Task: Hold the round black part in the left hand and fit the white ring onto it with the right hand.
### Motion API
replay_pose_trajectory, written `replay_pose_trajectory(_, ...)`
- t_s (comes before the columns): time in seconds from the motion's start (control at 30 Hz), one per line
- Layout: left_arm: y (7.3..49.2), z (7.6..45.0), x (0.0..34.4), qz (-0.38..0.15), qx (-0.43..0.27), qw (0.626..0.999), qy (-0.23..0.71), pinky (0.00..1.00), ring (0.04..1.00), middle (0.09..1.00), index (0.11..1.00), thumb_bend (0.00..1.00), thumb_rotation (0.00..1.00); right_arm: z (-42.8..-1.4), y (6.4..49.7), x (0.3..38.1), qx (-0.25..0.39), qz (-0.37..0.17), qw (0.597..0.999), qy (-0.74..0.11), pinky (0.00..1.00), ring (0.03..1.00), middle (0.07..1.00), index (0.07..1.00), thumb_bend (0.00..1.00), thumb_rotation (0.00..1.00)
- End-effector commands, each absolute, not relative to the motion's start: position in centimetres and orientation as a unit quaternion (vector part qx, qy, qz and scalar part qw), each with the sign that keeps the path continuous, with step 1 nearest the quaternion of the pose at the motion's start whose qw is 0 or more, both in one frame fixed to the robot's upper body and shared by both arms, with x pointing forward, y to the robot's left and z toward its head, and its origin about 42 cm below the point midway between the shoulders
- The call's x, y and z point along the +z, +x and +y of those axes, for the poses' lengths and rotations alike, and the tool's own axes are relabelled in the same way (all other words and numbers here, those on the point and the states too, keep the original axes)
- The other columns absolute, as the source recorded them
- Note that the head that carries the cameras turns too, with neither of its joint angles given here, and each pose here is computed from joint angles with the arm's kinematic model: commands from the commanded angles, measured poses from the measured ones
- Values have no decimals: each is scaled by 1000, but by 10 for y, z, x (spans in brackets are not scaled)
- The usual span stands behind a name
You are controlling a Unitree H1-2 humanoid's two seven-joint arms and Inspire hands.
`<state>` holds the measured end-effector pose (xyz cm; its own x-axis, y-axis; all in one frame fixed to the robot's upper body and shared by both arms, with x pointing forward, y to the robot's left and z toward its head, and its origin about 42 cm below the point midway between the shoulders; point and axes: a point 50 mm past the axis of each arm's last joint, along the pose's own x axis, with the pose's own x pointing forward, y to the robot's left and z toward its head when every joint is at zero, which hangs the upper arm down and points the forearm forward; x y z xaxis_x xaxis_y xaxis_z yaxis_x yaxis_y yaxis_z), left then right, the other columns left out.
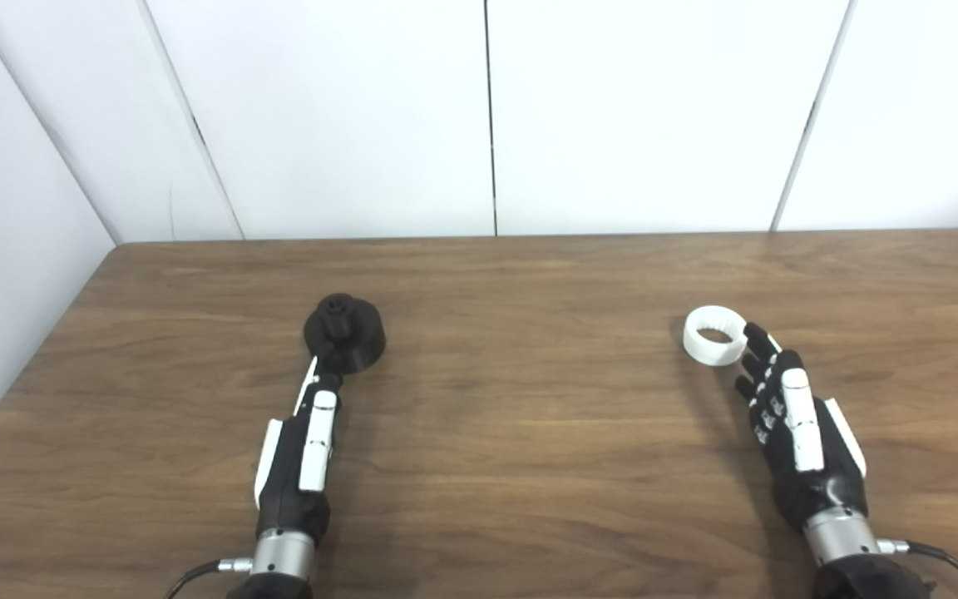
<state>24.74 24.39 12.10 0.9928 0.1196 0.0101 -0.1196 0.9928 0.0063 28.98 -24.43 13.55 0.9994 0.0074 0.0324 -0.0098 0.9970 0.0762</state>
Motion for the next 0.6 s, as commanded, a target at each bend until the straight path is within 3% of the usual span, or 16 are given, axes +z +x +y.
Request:
replay_pose_trajectory(0.0,252,244,136,-45,53,998,7,1000,1000,1000,1000,418,1000,-241,300,152,16,-50,998,41,1000,1000,997,941,428,1000)
replay_pose_trajectory(0.57,252,244,137,-38,50,998,9,1000,1000,1000,1000,428,970,-241,300,152,16,-49,998,37,1000,1000,999,942,434,1000)
